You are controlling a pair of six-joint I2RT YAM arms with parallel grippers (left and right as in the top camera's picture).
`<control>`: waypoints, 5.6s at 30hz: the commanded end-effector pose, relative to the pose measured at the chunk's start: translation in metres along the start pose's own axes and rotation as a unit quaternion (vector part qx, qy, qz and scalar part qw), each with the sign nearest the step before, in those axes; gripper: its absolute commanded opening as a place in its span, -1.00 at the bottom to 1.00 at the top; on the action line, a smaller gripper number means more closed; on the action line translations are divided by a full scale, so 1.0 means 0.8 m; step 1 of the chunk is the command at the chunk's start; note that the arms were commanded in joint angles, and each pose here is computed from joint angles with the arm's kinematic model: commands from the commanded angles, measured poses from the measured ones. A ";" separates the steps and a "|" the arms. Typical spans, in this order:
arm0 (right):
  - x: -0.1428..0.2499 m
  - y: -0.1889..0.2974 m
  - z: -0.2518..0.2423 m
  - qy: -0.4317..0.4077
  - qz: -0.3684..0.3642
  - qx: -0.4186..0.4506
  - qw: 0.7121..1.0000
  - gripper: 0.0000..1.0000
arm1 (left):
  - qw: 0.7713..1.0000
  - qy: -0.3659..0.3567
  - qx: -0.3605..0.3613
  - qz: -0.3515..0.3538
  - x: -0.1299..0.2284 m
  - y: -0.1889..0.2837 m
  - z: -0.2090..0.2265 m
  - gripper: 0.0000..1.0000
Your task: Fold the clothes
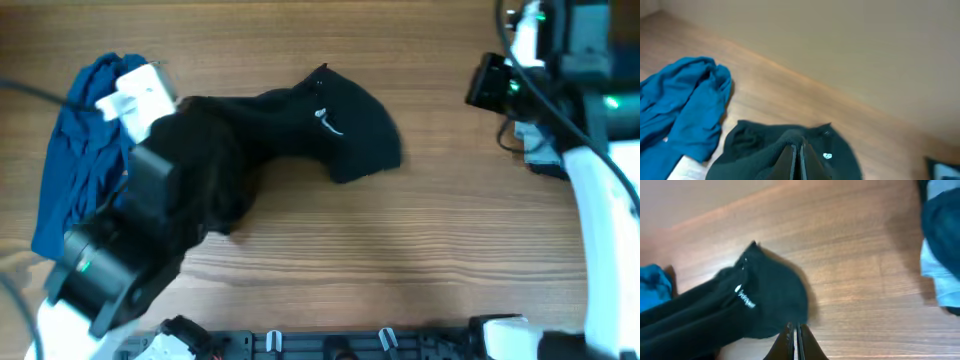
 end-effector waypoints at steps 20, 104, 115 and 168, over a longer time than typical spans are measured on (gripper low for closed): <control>0.157 -0.174 -0.006 0.048 0.293 -0.006 0.955 0.26 | 1.000 -0.015 0.000 0.017 0.004 -0.025 -0.020 -0.92; 0.047 0.177 -0.030 -0.038 -0.115 0.042 0.992 -0.92 | 0.994 -0.077 0.067 -0.050 -0.049 0.124 0.031 -0.92; 0.054 0.168 -0.060 -0.070 -0.089 0.104 0.988 -0.92 | 0.995 -0.096 -0.029 0.000 -0.025 0.092 0.047 -0.92; -0.018 -0.392 -0.067 -0.022 0.071 0.061 0.995 -0.63 | 0.957 -0.158 -0.180 0.166 0.174 -0.433 0.009 0.22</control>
Point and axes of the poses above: each gripper's point midway between its finger pads, its own y axis back along the fingers, its own z axis along the line the jaws close on, x = y × z, the point moved 3 cm from there along y, back along the fingers, and after that the axes turned 11 degrees about -y, right-handed, at the moved point
